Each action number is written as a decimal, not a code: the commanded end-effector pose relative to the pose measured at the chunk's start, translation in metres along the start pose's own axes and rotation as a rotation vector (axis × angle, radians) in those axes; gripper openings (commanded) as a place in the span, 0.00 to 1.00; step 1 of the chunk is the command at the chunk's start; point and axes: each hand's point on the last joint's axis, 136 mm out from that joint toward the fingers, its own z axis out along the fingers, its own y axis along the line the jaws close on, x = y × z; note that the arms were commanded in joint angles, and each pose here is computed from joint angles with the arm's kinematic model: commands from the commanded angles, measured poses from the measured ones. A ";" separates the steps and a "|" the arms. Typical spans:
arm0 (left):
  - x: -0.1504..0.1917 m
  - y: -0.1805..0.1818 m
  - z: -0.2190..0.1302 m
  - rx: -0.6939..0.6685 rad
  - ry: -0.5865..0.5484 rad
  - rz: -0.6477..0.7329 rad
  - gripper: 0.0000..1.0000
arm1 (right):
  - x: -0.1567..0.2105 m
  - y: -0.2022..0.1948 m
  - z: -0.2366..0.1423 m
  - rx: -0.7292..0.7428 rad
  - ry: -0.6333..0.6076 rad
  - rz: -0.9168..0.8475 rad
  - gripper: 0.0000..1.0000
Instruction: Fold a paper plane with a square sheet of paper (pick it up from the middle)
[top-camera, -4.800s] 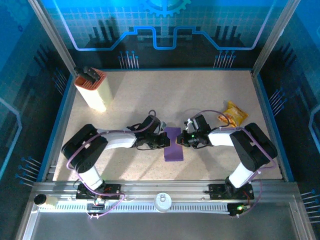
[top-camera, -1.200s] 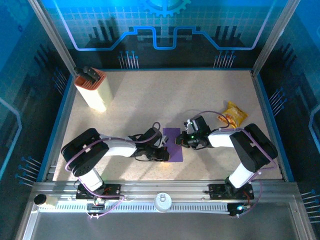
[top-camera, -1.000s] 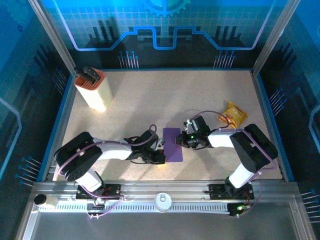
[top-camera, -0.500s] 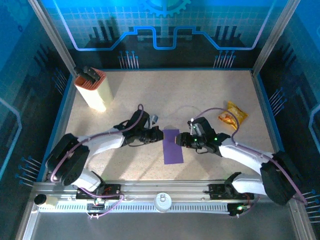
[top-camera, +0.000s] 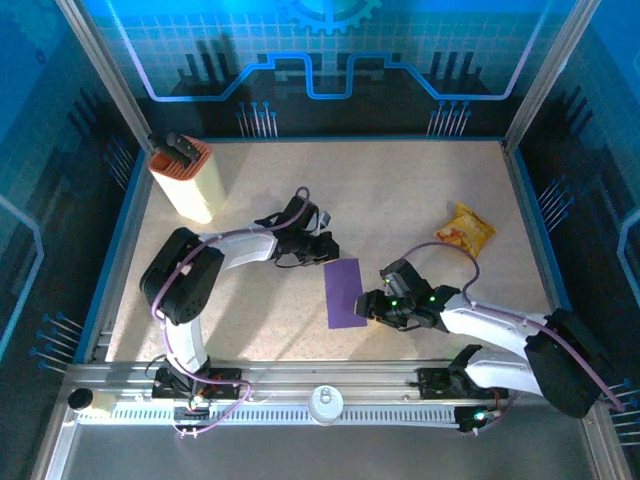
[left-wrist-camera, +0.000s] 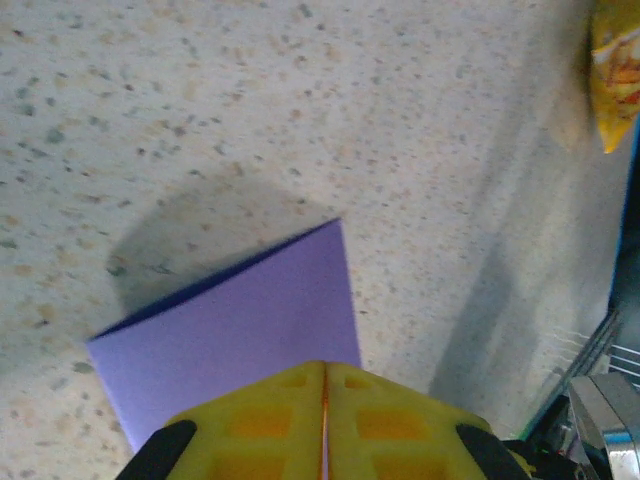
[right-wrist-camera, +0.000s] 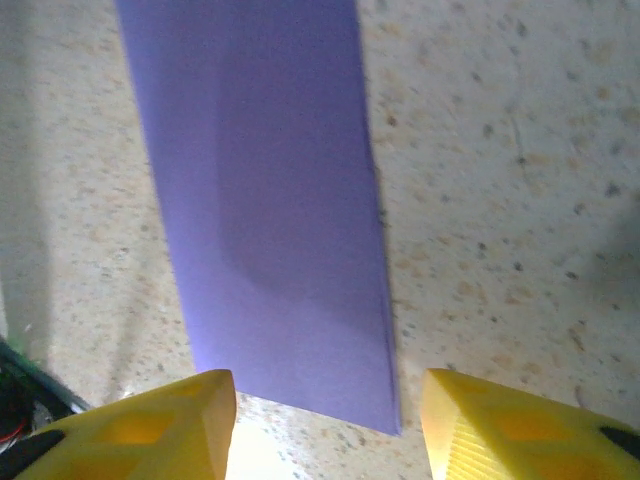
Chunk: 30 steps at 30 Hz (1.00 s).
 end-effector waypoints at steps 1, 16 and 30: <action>0.004 0.010 0.009 -0.015 0.055 -0.002 0.08 | 0.010 0.003 0.003 0.013 0.059 0.023 0.51; 0.040 0.074 0.027 -0.110 0.124 -0.081 0.05 | 0.019 0.013 0.001 -0.041 0.107 0.052 0.52; 0.035 0.065 0.025 -0.073 0.119 -0.075 0.05 | 0.009 0.033 0.003 -0.126 0.070 0.044 0.52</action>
